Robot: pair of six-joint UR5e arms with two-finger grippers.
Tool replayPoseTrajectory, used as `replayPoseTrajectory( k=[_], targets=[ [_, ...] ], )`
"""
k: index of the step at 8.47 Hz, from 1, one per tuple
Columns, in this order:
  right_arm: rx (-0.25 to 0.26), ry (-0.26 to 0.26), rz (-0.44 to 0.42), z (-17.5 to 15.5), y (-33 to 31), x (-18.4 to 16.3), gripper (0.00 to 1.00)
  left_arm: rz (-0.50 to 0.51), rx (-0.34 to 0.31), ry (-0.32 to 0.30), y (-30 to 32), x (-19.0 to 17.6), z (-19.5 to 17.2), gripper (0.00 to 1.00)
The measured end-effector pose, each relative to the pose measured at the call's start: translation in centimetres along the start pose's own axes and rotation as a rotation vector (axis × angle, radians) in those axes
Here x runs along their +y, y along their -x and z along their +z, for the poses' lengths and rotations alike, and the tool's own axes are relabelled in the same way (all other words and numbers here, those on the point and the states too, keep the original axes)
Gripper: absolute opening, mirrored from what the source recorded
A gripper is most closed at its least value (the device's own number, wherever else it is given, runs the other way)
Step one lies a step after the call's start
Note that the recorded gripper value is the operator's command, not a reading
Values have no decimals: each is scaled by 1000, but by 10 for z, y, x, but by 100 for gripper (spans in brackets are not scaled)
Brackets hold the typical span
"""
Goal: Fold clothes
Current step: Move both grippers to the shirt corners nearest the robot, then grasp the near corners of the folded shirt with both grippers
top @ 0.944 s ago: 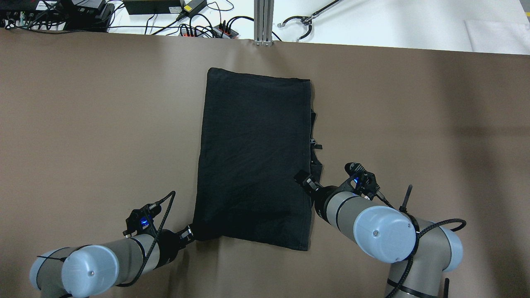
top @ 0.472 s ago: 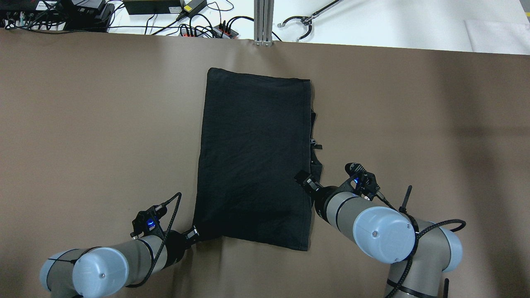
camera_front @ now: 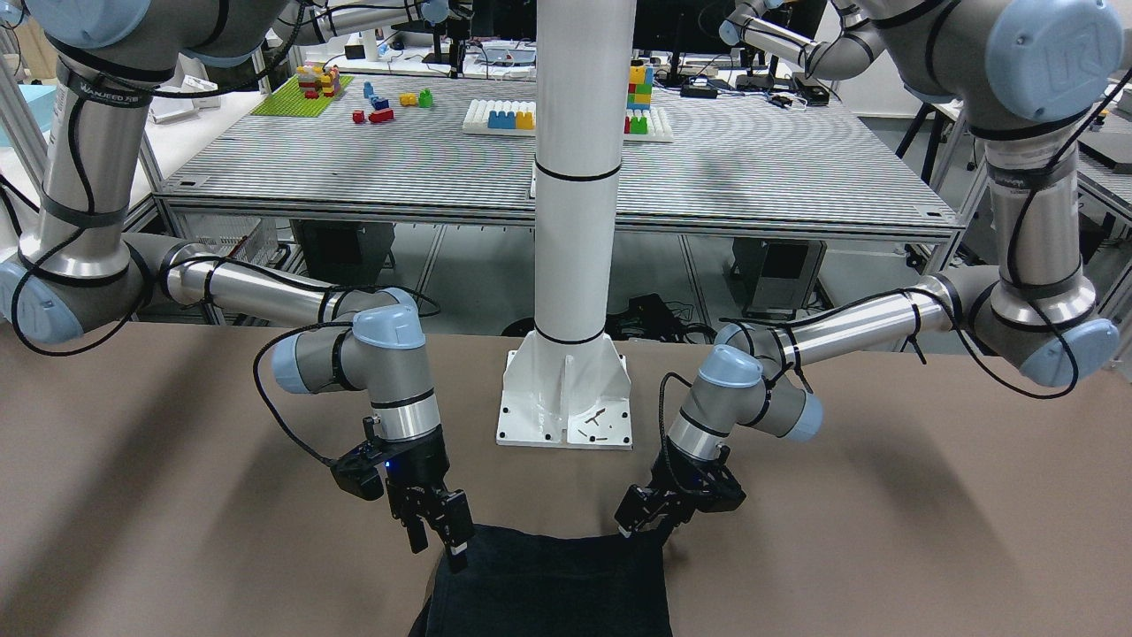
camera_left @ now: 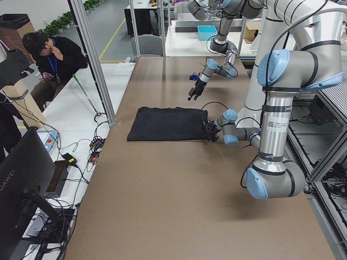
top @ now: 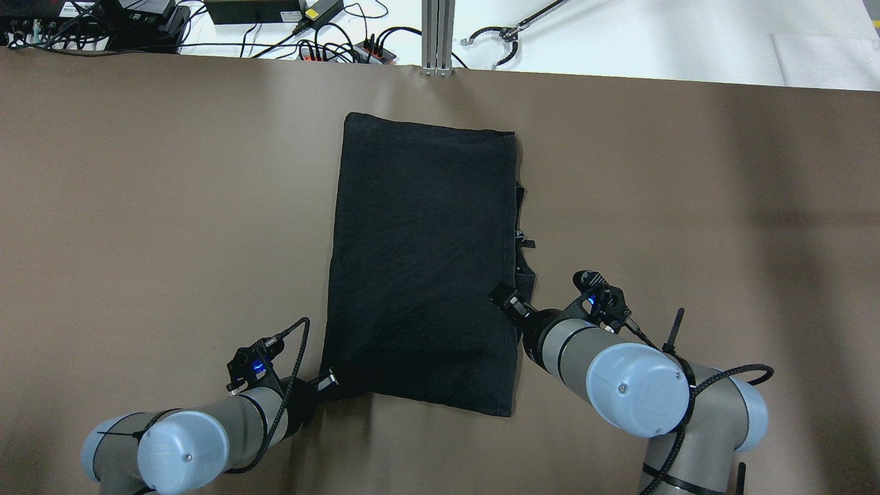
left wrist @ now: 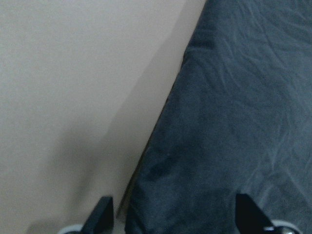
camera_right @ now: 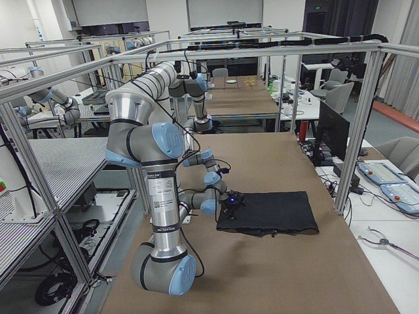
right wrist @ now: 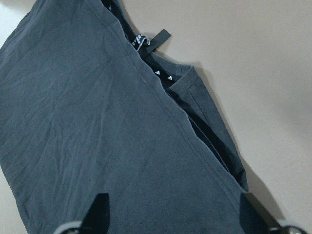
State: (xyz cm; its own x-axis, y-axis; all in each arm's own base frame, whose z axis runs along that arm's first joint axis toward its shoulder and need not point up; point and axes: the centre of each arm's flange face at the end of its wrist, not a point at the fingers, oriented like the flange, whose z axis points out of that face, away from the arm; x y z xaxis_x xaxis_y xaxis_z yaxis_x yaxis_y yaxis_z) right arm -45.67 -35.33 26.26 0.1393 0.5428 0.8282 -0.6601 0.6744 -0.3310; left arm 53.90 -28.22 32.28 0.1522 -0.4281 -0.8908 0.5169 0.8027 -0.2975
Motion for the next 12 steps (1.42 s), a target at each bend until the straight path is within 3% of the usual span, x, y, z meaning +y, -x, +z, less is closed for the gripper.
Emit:
replayPoseTrajectory(
  k=[1, 6, 10, 12],
  targets=[
    [1, 0, 0, 0, -1, 0, 94, 0, 0, 0, 0, 0, 1, 0],
    [24, -9, -18, 8, -16, 8, 93, 11, 1, 4, -1, 1, 0, 0],
    [116, -53, -70, 59, -56, 32, 89, 11, 4, 0, -2, 1, 0, 0],
    [130, -67, -77, 74, -58, 38, 67, 11, 4, 0, -2, 0, -1, 0]
  ],
)
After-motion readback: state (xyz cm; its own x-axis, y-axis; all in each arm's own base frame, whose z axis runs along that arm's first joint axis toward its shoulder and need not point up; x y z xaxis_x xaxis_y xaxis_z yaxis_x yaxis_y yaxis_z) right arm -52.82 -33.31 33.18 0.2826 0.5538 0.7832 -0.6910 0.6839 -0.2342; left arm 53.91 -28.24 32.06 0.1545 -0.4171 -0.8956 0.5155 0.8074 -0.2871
